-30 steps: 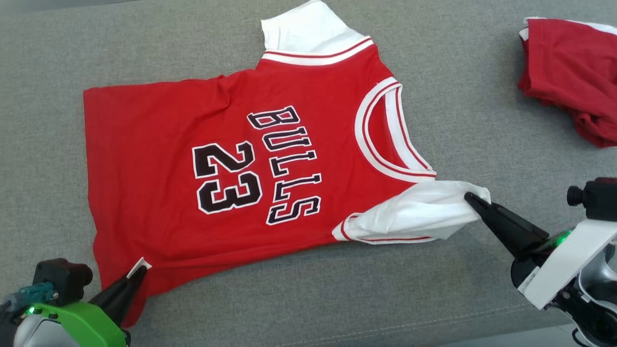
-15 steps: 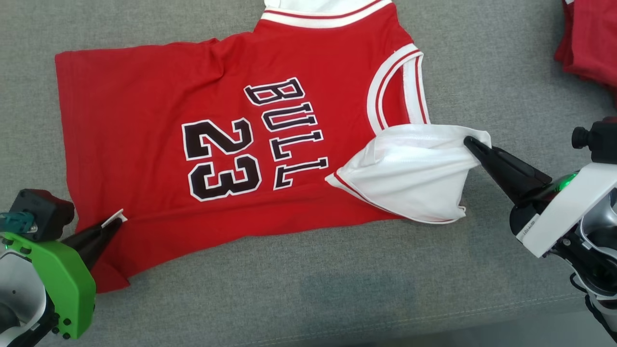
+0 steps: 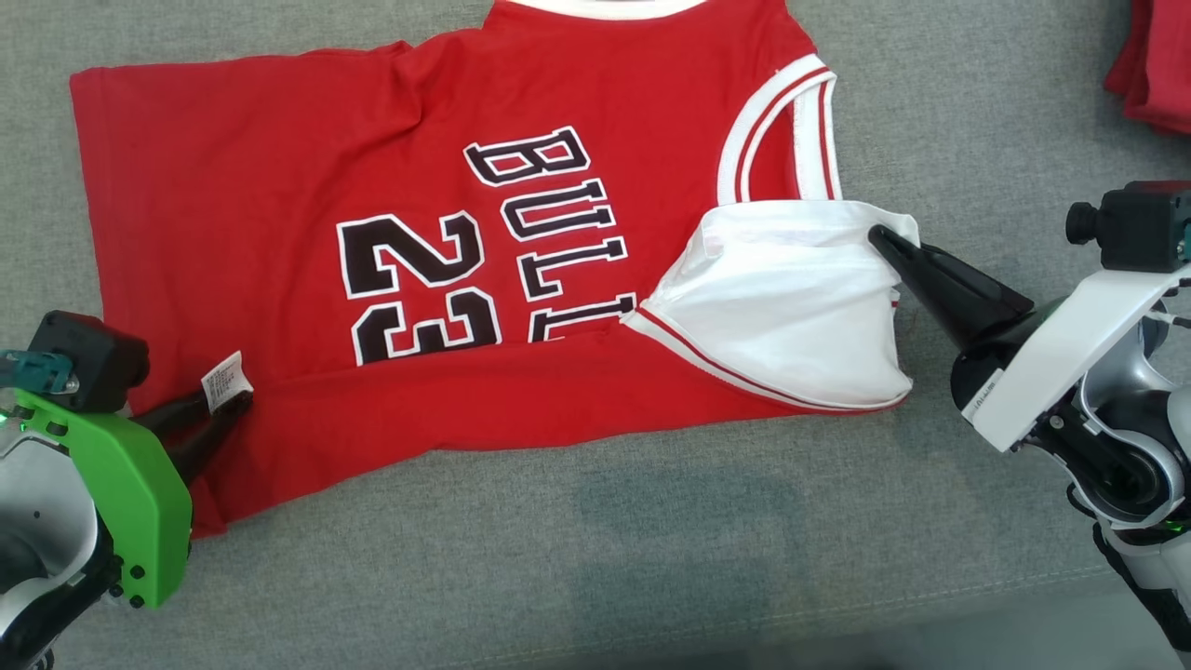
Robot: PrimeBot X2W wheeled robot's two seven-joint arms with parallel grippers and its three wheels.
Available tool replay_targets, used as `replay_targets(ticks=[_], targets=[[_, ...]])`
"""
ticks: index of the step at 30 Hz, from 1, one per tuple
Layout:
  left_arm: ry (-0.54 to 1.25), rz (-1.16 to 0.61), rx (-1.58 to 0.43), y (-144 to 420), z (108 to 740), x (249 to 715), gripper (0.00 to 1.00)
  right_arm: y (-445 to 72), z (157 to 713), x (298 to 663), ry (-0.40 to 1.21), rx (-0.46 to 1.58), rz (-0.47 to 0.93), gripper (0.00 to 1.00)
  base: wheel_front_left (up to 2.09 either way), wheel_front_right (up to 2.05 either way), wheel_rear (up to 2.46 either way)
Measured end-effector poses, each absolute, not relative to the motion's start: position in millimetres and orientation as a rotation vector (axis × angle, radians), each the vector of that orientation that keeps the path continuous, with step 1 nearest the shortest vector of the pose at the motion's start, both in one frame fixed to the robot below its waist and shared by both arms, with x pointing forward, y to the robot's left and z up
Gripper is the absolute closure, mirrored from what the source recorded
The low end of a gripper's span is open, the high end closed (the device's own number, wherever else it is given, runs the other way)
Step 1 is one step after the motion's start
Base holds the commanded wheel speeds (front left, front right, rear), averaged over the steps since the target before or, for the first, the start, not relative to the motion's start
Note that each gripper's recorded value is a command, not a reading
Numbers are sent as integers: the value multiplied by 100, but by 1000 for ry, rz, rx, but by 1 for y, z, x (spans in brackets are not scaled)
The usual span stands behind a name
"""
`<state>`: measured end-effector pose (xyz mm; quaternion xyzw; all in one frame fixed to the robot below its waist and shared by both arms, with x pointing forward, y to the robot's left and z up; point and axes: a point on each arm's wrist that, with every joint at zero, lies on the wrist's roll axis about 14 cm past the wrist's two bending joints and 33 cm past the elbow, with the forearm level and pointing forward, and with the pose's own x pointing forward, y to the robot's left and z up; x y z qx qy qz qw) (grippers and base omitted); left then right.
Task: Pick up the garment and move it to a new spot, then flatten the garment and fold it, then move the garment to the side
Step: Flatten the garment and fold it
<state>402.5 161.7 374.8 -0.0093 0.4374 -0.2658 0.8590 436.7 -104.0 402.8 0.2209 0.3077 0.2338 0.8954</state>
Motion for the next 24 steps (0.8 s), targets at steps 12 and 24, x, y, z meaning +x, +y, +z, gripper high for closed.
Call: replay_targets(ticks=[12, 24], targets=[[818, -515, 37, 171, 394, 414, 0, -108, 438, 459, 435, 450, 445, 0, 0, 0, 0], [577, -118, -341, 184, 418, 401, 0, -143, 426, 411, 442, 391, 292, 0, 0, 0, 0]])
